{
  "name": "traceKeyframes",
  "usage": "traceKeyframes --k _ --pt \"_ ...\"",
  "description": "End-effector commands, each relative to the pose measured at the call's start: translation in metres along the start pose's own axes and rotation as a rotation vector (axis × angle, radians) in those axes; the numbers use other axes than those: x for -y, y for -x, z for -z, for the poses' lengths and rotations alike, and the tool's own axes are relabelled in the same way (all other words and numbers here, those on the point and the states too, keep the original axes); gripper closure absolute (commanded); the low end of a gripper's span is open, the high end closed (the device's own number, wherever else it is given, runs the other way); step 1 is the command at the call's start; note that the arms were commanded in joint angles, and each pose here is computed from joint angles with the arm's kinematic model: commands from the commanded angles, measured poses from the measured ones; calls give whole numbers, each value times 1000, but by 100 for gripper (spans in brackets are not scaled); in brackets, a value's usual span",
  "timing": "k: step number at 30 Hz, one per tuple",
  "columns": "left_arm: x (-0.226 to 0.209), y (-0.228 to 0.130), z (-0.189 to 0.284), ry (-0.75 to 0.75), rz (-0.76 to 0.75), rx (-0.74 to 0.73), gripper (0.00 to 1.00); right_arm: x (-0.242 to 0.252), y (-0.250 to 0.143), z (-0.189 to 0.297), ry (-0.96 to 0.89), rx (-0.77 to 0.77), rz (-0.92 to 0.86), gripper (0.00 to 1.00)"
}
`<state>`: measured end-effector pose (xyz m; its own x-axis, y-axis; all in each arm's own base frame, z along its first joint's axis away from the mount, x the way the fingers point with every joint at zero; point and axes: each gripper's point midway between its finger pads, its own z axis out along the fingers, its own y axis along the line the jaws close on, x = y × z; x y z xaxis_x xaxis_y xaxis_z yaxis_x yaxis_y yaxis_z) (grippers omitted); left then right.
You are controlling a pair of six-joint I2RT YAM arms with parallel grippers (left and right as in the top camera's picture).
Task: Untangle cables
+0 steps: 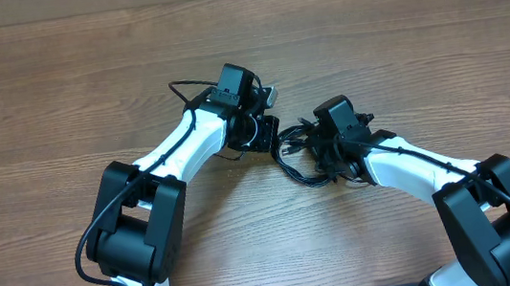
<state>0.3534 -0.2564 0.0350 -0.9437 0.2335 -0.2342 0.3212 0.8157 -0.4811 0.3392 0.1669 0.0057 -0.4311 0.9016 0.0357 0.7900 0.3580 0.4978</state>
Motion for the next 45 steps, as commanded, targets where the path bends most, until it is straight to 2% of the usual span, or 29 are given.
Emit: traceKeyframes --k 1,5,8,9,10,15,21,24,29,34,36,37,39,45 --pt "8 -2 2 -27 -33 -2 96 4 6 -7 -16 47 2 73" --pt "10 -3 2 -37 -57 -4 96 16 7 -19 -60 47 1 73" --pt "10 -3 2 -35 -59 -4 96 19 4 -24 -66 30 1 85" --pt "9 -3 2 -31 -59 -3 96 18 2 -24 -64 20 1 96" --pt "6 -2 2 -15 -59 0 96 17 0 -23 -60 7 2 96" --pt "-13 -1 3 87 -50 9 96 11 -9 -19 -39 -83 22 96" --pt "-29 0 5 179 -38 19 96 -17 -3 9 73 -141 101 96" --pt "-31 2 6 196 -40 26 96 -31 0 26 133 -151 141 96" --pt "-41 3 8 252 -47 33 84 -38 9 40 166 -139 124 96" --pt "-45 3 9 276 -45 33 90 -24 34 39 110 -77 78 96" --pt "-45 2 9 276 -44 31 82 -14 47 38 72 -47 48 96" --pt "-45 2 9 274 -44 29 70 -12 50 39 63 -45 38 96" --pt "-39 -1 9 246 -42 13 55 -8 53 39 52 -42 29 96" --pt "18 -19 9 -92 -271 -77 16 -10 51 39 60 -57 12 96"
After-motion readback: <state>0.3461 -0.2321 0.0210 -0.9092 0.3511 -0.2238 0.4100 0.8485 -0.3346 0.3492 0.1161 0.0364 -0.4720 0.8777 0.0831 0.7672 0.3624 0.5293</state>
